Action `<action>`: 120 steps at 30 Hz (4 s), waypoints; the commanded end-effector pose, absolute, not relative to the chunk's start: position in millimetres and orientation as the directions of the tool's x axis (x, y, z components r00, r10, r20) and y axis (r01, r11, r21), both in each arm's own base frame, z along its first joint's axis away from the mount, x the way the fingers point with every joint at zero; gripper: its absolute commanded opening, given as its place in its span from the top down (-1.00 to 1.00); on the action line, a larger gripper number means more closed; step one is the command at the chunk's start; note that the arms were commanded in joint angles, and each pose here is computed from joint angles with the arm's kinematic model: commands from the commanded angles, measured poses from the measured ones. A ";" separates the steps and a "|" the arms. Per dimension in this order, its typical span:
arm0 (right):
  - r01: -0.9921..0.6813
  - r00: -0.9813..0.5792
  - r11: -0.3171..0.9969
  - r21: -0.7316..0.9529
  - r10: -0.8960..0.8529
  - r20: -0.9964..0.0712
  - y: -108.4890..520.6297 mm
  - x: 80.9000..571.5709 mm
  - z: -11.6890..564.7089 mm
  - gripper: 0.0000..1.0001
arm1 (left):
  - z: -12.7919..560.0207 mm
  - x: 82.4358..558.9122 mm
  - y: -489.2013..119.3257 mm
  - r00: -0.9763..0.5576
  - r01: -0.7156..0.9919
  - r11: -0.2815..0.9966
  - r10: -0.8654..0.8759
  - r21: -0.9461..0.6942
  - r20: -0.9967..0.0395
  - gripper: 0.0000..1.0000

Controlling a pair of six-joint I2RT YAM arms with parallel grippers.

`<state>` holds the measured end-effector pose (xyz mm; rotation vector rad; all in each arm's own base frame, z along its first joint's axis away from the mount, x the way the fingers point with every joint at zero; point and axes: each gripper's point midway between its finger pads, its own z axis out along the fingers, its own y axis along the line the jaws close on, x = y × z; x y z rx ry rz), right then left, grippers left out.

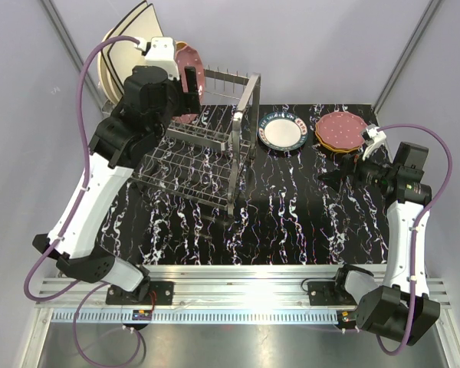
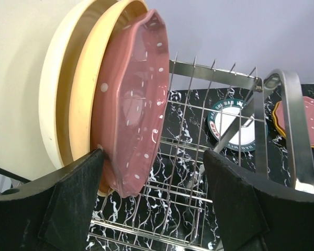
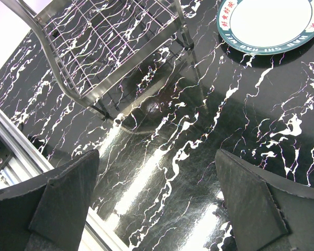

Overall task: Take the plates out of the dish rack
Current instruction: Grab a plate with the left arm

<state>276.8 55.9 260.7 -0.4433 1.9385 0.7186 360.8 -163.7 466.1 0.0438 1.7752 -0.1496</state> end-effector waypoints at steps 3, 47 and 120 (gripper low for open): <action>-0.614 -0.413 0.745 0.262 -0.020 -0.911 60.0 273.7 269.3 -0.99 | 470.8 373.8 -151.6 -0.155 0.037 0.999 -0.022 -0.028 -0.988 -0.61; -0.618 -0.414 0.741 0.262 -0.023 -0.910 60.5 273.1 268.2 -1.00 | 455.3 420.5 -128.4 -0.080 0.017 0.993 0.120 0.119 -0.990 0.64; -0.618 -0.405 0.748 0.242 -0.039 -0.913 58.1 274.4 265.6 -0.99 | 656.0 271.7 -167.8 0.158 0.604 0.709 -0.554 -0.364 -0.817 1.00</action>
